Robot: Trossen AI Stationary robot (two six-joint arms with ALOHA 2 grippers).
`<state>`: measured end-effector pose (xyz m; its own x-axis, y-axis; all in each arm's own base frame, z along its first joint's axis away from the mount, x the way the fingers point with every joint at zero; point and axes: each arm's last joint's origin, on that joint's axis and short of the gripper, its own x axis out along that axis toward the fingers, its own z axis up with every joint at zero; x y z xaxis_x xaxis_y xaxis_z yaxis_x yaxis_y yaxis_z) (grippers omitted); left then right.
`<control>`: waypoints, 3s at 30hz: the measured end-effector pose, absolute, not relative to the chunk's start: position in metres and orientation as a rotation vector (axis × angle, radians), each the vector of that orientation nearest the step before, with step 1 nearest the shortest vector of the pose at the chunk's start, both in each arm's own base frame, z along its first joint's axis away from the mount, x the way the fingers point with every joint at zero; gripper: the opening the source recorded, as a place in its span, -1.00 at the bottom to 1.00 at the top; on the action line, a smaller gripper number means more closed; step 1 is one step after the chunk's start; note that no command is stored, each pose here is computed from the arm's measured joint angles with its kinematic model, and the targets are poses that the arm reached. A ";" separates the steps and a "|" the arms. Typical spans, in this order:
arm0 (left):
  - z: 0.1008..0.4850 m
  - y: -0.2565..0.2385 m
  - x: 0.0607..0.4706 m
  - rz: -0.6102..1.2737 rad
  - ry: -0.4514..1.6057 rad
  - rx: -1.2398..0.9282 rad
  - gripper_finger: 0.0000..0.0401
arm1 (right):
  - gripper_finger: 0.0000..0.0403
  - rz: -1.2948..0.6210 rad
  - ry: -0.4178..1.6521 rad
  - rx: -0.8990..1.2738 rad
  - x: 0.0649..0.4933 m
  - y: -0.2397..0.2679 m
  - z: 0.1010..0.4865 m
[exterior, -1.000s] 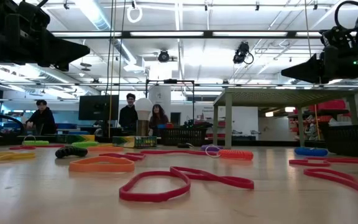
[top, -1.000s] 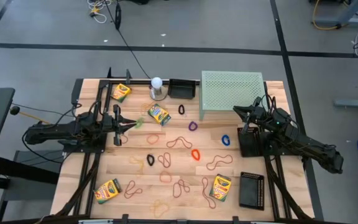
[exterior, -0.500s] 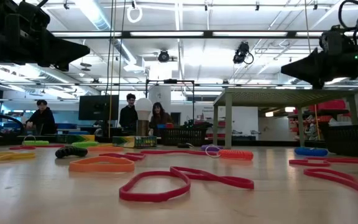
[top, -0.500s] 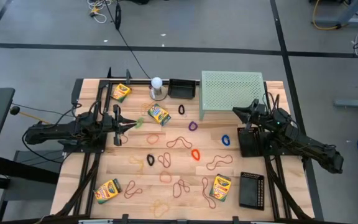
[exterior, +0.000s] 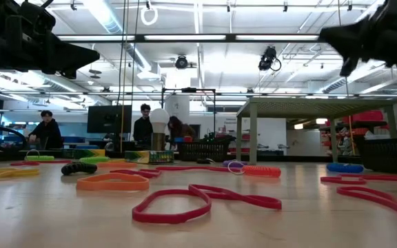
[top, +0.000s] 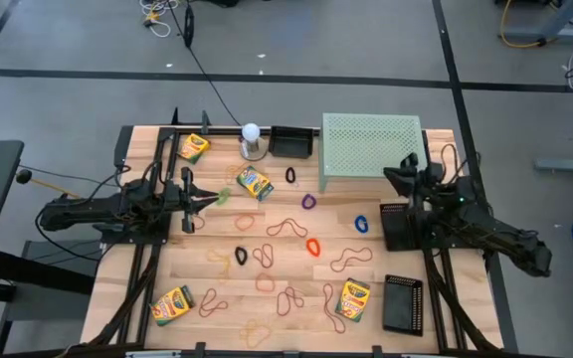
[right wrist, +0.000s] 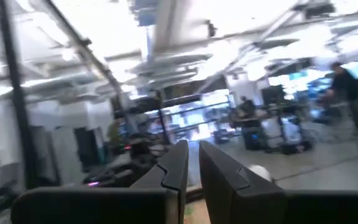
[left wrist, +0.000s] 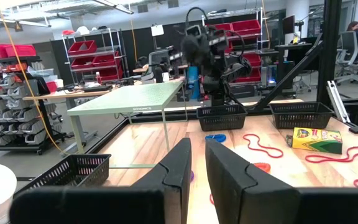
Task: Pick & Place Office Desk Supplies
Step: Put the middle basket on the shelf
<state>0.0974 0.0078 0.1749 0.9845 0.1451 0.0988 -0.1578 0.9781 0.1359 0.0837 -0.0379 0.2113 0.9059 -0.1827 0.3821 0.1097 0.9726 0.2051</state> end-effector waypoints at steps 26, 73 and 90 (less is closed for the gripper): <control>0.175 0.008 0.097 0.153 -0.089 0.144 -0.71 | -0.99 -0.410 0.634 0.386 0.168 0.034 0.288; 0.175 0.008 0.097 0.153 -0.088 0.144 -0.71 | -0.28 -0.304 1.643 -0.103 0.187 0.117 0.203; 0.175 0.008 0.097 0.153 -0.088 0.144 -0.71 | -0.23 -0.315 1.867 -0.131 0.175 0.105 0.178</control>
<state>0.0974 0.0078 0.1748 0.9845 0.1451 0.0984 -0.1578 0.9781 0.1359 0.1750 0.1046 0.1779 -0.3147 -0.2474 -0.9164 0.0674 0.9572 -0.2815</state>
